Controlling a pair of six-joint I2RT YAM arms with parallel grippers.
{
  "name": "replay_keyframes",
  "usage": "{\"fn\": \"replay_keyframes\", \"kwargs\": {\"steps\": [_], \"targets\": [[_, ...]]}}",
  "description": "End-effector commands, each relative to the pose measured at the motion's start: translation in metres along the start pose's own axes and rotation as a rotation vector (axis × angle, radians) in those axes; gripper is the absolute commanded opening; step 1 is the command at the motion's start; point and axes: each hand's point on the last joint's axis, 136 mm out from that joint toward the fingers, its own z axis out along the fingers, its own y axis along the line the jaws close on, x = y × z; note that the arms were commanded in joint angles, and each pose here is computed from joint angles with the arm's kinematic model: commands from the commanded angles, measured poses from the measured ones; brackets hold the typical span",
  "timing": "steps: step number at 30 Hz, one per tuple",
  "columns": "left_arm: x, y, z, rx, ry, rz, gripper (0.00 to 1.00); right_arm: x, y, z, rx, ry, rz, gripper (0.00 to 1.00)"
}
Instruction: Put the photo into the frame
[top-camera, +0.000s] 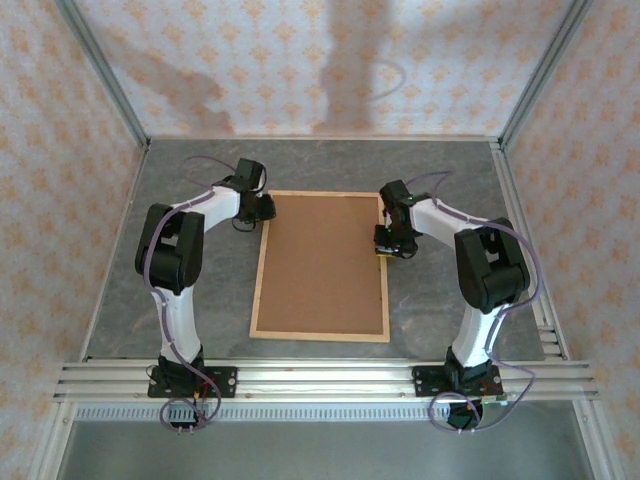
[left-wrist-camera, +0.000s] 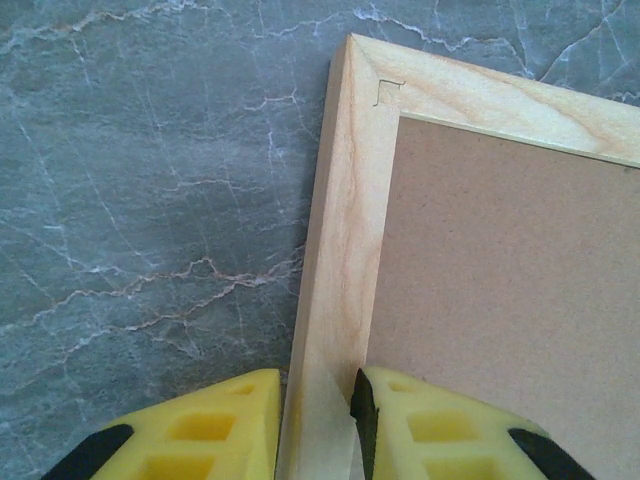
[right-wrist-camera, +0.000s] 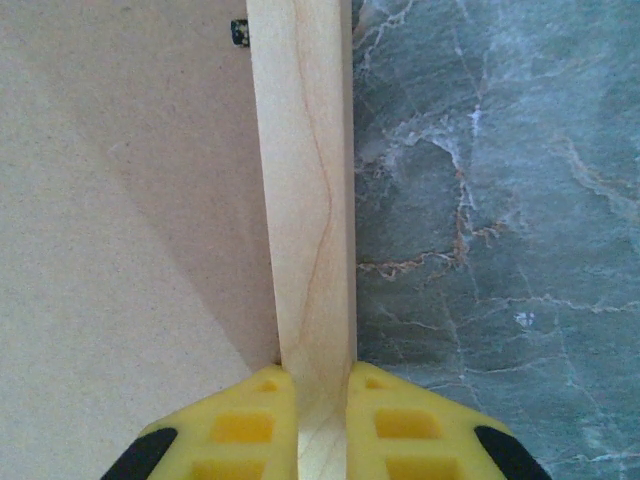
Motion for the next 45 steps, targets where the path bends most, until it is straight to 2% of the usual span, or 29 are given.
{"fn": "replay_keyframes", "kwargs": {"steps": [1, 14, 34, 45], "targets": [[0.02, 0.013, 0.022, -0.043, 0.071, 0.013, 0.28, 0.002, -0.013, 0.024, 0.062, 0.024, -0.003, 0.14], [0.053, 0.01, 0.034, -0.061, 0.18, 0.041, 0.26, 0.002, -0.013, 0.023, 0.058, 0.022, -0.005, 0.14], [0.053, -0.025, 0.03, 0.018, 0.232, 0.135, 0.27, 0.001, -0.011, 0.023, 0.051, 0.021, -0.007, 0.13], [0.069, -0.033, 0.032, 0.039, 0.345, 0.198, 0.29, 0.0, -0.01, 0.022, 0.046, 0.019, -0.011, 0.13]]}}
